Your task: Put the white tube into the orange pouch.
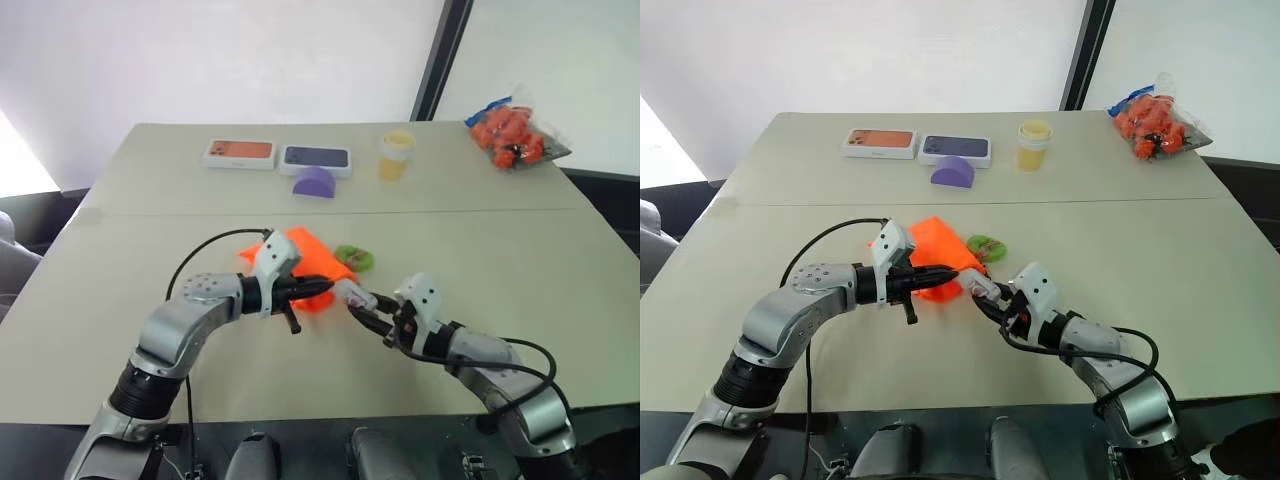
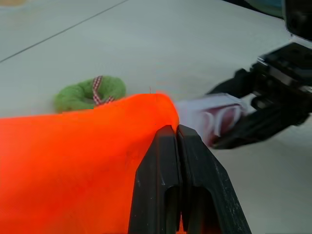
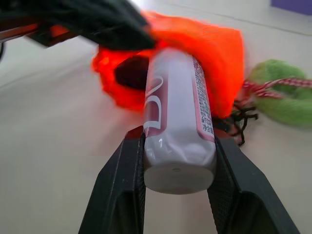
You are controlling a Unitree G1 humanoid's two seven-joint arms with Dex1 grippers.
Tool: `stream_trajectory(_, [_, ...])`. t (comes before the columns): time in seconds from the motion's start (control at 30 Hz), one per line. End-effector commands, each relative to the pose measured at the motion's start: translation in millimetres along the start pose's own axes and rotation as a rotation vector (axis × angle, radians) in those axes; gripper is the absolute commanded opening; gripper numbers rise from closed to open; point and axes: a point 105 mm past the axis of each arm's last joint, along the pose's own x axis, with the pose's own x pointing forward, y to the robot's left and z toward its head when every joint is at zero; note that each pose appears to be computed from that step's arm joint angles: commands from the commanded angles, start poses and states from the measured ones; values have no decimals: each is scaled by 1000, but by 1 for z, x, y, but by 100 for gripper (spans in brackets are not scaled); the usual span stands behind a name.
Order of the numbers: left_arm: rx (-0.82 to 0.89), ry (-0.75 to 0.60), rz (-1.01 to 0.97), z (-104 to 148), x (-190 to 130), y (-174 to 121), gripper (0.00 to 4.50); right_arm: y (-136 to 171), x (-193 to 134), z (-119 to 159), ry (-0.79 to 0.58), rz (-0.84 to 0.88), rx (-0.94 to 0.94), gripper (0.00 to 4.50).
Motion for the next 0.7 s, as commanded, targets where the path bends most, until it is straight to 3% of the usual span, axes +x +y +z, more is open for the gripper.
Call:
stream_trajectory(0.03, [37, -35, -39, 14, 4, -10, 0, -4, 12, 9, -23, -49, -5, 133])
stream_trajectory(0.33, [29, -19, -35, 6, 6, -11, 0, -5, 64, 23, -21, -107, -23, 133])
stream_trajectory(0.5, [18, -16, 4, 3, 2, -6, 0, -4, 66, 25, -29, -86, -4, 133])
stream_trajectory(0.7, [4, -3, 34, -5, -3, -2, 0, 2, 38, 27, -36, 0, -36, 385])
